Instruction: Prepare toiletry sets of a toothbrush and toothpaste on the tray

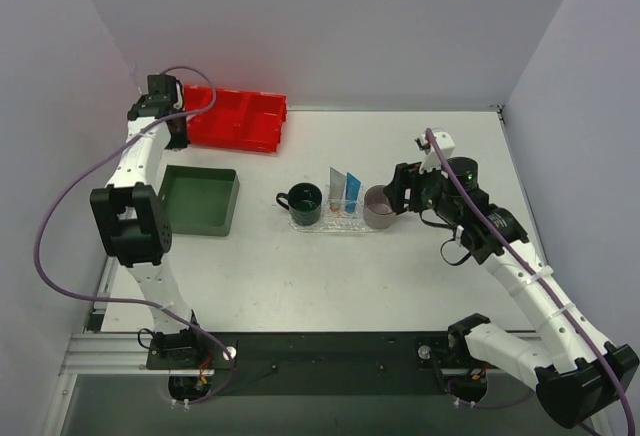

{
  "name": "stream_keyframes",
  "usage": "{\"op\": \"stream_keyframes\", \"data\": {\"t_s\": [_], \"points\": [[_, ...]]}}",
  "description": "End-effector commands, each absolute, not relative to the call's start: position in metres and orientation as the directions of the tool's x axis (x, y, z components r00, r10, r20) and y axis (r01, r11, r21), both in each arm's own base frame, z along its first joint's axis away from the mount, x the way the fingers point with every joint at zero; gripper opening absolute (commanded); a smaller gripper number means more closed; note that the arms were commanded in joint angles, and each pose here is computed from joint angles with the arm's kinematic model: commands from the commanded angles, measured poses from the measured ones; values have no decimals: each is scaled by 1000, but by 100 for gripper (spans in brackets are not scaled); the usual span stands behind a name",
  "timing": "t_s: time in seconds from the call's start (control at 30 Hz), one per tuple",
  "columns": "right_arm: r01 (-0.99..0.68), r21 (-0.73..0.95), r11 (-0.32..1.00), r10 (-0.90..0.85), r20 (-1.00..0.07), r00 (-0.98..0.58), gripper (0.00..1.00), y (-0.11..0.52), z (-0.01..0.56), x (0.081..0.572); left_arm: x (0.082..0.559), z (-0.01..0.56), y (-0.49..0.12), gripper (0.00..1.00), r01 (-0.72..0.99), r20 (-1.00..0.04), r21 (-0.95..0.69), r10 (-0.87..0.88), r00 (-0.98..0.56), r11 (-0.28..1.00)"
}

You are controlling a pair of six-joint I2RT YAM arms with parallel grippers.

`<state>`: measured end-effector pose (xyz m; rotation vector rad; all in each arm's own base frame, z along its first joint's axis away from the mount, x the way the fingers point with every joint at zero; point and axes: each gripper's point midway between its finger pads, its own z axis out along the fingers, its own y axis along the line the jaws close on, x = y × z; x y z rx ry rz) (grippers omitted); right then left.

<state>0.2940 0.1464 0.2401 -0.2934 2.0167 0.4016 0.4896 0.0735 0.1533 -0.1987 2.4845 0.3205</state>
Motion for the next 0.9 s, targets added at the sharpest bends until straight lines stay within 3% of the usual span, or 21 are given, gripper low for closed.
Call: {"op": "stream_keyframes", "data": {"t_s": [0.0, 0.3, 0.43, 0.53, 0.87], "points": [[-393, 173, 903, -1, -915, -404, 61, 148, 261, 292, 477, 214, 77, 15, -249, -699, 186, -50, -713, 951], [-394, 194, 898, 40, -929, -368, 61, 143, 283, 278, 442, 267, 52, 14, -216, -786, 134, -29, -617, 967], [-569, 190, 800, -5, -946, -323, 56, 166, 298, 251, 408, 290, -19, 14, -22, -794, 42, 20, -607, 999], [-680, 163, 714, -13, -969, -245, 56, 189, 309, 229, 368, 292, -69, 14, 105, -772, 69, 119, -625, 992], [-849, -21, 528, -218, -969, -112, 57, 248, 329, 184, 253, 282, -162, 14, 466, -673, -102, 284, -683, 879]]}}
